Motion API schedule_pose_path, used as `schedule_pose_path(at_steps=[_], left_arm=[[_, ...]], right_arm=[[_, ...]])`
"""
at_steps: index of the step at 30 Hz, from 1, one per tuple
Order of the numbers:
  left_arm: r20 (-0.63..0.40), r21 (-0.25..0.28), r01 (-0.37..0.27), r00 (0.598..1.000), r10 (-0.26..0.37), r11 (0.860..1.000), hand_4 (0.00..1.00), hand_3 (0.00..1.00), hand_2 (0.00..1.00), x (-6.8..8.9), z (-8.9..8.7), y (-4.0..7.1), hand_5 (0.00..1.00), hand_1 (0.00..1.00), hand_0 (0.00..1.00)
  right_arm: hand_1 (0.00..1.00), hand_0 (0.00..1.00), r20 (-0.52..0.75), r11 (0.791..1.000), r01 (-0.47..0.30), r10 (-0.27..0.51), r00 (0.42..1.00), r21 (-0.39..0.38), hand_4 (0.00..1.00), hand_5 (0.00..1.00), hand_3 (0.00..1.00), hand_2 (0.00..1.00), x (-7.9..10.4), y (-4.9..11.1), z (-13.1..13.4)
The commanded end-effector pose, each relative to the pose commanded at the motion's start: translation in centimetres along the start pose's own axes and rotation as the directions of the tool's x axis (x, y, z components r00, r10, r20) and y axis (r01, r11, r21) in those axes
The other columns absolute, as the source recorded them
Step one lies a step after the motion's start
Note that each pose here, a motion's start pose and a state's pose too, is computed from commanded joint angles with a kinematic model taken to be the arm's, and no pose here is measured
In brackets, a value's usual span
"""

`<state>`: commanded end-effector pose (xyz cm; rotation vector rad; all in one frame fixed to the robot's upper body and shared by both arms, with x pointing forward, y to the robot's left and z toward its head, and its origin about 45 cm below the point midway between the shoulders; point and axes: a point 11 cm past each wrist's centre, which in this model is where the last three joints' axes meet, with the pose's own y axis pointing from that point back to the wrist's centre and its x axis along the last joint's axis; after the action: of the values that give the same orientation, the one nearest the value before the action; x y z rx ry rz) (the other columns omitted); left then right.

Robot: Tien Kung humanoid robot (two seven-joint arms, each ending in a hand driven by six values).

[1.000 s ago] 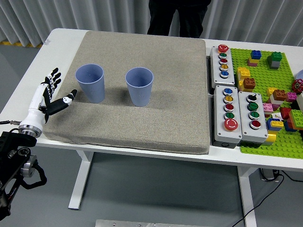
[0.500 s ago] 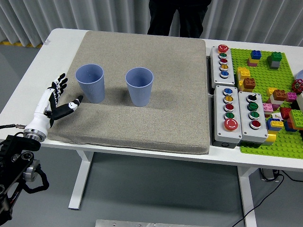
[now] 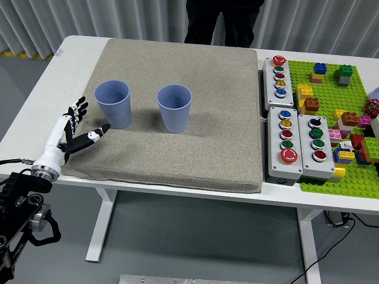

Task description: Pick cup pour cup place

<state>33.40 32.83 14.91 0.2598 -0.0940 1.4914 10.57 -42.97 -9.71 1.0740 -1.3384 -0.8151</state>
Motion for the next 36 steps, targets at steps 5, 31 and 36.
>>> schedule_pose_path(at_steps=[5, 31, 36], left_arm=[[0.011, 0.005, 0.007, 1.0, -0.007, 1.0, 0.967, 0.998, 0.998, -0.3, -0.1, 0.0, 0.311, 0.995, 0.998], [0.011, 0.006, -0.008, 1.0, 0.008, 1.0, 0.959, 0.998, 0.998, -1.1, 0.0, -1.3, 0.309, 0.989, 0.998], [0.016, 0.001, -0.003, 1.0, 0.003, 1.0, 0.959, 0.998, 0.998, -1.6, 0.2, -1.8, 0.31, 0.988, 0.998]], right_arm=[[0.69, 0.697, -0.002, 1.0, 0.001, -0.001, 1.0, -0.002, 0.076, 0.261, 0.606, 0.623, 0.0, 0.0, 0.1], [0.69, 0.697, 0.011, 1.0, -0.001, 0.001, 1.0, 0.012, 0.076, 0.266, 0.606, 0.624, 0.1, 0.1, -0.6], [0.69, 0.697, 0.013, 1.0, -0.002, 0.001, 1.0, 0.014, 0.076, 0.265, 0.606, 0.623, 0.1, 0.1, -0.8]])
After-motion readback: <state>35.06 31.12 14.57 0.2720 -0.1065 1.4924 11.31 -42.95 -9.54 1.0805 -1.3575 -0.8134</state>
